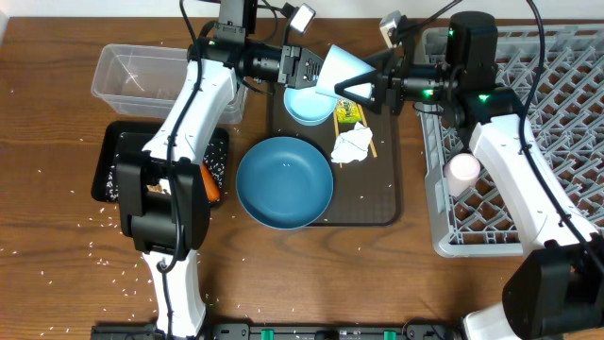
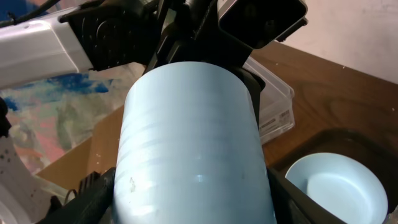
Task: Sort waste into correct bins and load items into the dishwasher rack
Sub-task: 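Carry the light blue cup right over the rack with the right gripper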
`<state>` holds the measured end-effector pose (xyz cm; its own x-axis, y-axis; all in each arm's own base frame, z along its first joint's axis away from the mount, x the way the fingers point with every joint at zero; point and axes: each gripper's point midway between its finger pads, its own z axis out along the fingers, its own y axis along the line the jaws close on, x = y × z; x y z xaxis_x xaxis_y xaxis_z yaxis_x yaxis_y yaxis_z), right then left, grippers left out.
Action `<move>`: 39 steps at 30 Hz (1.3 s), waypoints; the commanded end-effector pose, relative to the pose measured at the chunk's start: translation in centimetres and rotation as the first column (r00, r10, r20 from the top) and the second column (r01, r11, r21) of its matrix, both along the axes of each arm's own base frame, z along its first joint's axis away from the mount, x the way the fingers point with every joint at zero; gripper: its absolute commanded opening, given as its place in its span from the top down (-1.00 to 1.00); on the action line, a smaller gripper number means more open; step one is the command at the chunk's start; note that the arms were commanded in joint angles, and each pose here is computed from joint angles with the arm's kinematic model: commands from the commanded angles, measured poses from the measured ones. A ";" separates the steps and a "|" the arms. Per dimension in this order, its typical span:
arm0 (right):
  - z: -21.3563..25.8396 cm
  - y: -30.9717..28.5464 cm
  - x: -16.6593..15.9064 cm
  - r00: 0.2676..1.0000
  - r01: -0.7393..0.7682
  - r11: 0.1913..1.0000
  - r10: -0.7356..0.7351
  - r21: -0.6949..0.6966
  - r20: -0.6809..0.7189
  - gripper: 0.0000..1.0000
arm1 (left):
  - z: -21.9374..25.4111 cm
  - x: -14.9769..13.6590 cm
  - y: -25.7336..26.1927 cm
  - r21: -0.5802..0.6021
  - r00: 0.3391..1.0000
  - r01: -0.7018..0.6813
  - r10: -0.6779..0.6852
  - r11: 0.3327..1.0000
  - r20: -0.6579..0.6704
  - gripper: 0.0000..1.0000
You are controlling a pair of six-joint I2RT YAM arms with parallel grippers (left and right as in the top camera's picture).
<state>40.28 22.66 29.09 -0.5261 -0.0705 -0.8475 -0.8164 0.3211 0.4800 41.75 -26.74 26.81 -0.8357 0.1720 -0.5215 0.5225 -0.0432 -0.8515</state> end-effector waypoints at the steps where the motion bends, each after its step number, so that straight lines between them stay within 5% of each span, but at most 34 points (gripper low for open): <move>1: -0.3 -1.6 0.5 0.999 0.033 0.999 -0.033 0.005 -0.031 0.21 | -0.1 0.3 -0.1 0.016 1.000 -0.016 0.016 1.000 0.024 0.86; 19: -3.2 -12.1 3.7 0.915 0.332 0.941 -0.340 -0.072 -0.217 0.34 | -2.0 4.1 4.0 0.121 0.980 -0.198 0.194 0.973 0.045 0.85; 27: -7.2 -18.5 3.4 0.693 0.549 0.763 -0.644 -0.342 -0.324 0.32 | -5.6 6.0 5.1 0.316 0.942 -0.333 0.331 0.888 0.063 0.74; 34: -4.1 -24.5 1.0 0.482 0.631 0.497 -0.853 -0.595 -0.202 0.30 | -10.3 6.4 8.0 0.566 0.886 -0.411 0.459 0.715 0.063 0.74; 39: -2.1 -26.7 -1.0 0.399 0.628 0.368 -0.909 -0.686 -0.122 0.20 | -11.9 5.9 9.3 0.654 0.868 -0.408 0.493 0.638 0.061 0.74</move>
